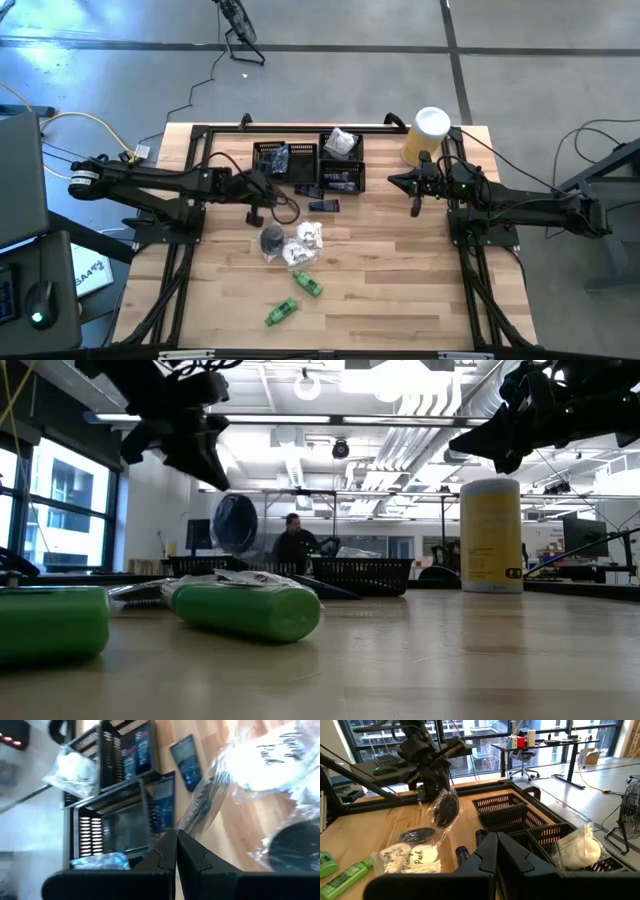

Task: Pick & Place Travel size toiletries
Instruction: Put the top black hairbrush into the left black bin

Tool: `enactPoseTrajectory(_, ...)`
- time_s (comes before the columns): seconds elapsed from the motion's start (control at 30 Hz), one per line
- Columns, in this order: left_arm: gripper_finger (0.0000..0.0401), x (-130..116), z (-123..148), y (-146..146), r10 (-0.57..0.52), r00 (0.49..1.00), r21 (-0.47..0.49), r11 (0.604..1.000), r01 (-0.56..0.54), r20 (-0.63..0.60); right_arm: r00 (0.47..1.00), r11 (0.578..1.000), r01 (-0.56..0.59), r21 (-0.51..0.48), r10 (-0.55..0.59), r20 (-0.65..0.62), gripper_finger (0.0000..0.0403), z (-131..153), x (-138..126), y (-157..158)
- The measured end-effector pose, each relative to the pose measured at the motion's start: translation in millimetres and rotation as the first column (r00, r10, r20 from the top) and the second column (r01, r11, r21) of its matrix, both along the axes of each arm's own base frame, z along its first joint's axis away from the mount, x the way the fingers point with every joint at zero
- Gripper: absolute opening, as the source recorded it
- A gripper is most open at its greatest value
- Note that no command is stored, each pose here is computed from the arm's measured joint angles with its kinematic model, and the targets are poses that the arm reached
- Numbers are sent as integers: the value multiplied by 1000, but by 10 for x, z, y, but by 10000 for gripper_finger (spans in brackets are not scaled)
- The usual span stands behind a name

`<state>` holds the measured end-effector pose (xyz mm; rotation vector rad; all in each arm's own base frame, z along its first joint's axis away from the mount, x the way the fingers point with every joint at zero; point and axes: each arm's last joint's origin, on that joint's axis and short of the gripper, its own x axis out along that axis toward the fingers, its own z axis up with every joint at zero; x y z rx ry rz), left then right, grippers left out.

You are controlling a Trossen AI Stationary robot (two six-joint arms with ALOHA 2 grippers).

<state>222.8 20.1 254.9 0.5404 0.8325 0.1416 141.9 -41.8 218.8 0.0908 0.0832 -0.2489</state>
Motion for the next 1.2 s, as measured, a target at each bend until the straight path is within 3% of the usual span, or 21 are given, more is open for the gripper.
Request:
enactPoseTrajectory(0.27,0,19,270,37,48,999,142,989,-49,7,1000,1000,0,0,0,0,2,0,0,0)
enactPoseTrajectory(0.43,0,-25,372,122,156,987,271,952,-144,-22,1000,1000,0,0,0,-1,2,-1,0,0)
enactPoseTrajectory(0.77,0,-277,507,579,379,925,278,885,-373,34,1000,1000,1,1,-1,-4,2,-4,-1,0)
enactPoseTrajectory(0.93,0,-317,507,811,400,912,252,877,-409,88,1000,1000,0,2,0,-5,2,-5,-1,0)
enactPoseTrajectory(1.2,0,-437,266,1144,509,859,250,827,-504,50,1000,1000,0,2,0,-6,2,-6,-1,0)
